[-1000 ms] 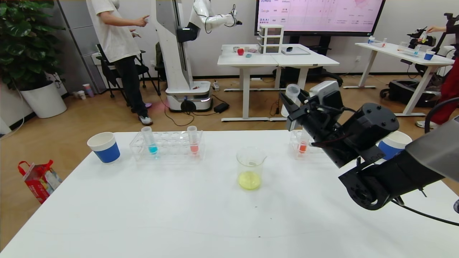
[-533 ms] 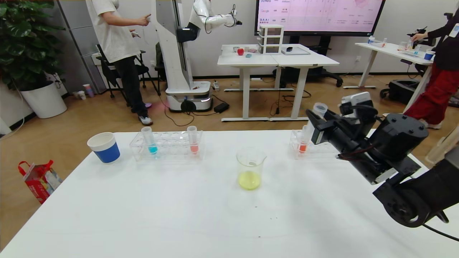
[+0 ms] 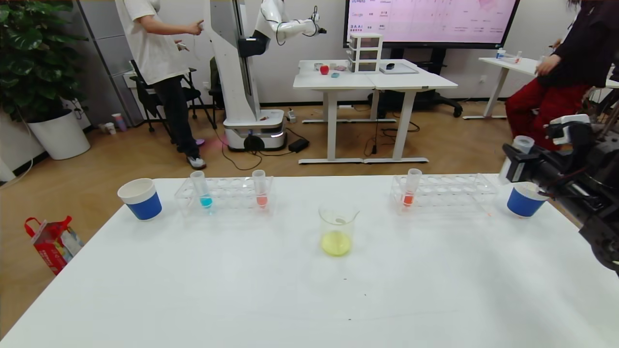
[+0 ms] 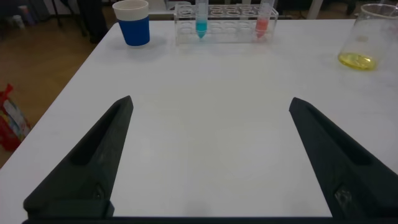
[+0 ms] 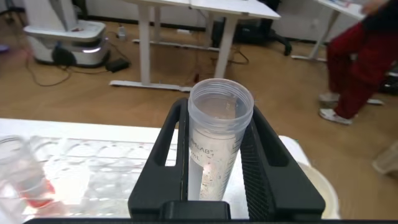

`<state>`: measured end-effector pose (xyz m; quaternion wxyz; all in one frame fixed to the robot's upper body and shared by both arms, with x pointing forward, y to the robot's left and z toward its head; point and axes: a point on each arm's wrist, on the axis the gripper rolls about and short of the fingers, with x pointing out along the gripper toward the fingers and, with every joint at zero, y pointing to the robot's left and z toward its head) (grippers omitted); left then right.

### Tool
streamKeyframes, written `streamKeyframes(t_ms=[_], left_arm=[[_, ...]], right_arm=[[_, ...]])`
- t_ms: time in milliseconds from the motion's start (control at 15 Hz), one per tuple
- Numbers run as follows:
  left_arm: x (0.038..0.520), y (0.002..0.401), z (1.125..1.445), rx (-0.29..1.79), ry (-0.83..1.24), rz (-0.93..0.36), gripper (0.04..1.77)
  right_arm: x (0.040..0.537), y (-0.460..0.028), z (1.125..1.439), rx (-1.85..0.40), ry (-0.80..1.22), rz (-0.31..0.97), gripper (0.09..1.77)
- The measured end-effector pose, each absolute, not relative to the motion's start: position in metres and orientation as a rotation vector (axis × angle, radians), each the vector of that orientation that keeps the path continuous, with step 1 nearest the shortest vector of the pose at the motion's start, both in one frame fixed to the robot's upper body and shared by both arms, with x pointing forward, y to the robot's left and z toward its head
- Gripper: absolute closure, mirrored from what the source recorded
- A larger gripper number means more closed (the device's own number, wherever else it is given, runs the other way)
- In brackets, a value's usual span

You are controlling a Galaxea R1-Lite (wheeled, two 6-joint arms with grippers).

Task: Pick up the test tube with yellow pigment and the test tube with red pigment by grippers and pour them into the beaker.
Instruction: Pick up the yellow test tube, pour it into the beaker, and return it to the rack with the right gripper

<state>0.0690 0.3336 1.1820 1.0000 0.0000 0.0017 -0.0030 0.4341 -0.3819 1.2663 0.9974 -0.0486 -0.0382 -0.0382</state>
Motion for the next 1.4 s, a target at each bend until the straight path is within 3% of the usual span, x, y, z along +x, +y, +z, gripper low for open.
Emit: streamKeyframes(t_ms=[267,467,1400], left_arm=[[0.069,0.334,1.182,0.000,0.003,-0.006,0.06],[0.069,0.334,1.182,0.000,0.003,-0.006,0.06],[0.069,0.334,1.182,0.000,0.003,-0.006,0.06]], right_arm=[[0.448,-0.459,1.269,-0.111,-0.088,-0.249,1.36],[0.458,-0.487,1.264,-0.112,-0.079,-0.309,1.36],[0.483,-0.477,1.213,-0.096,-0.017,-0.259,1.35]])
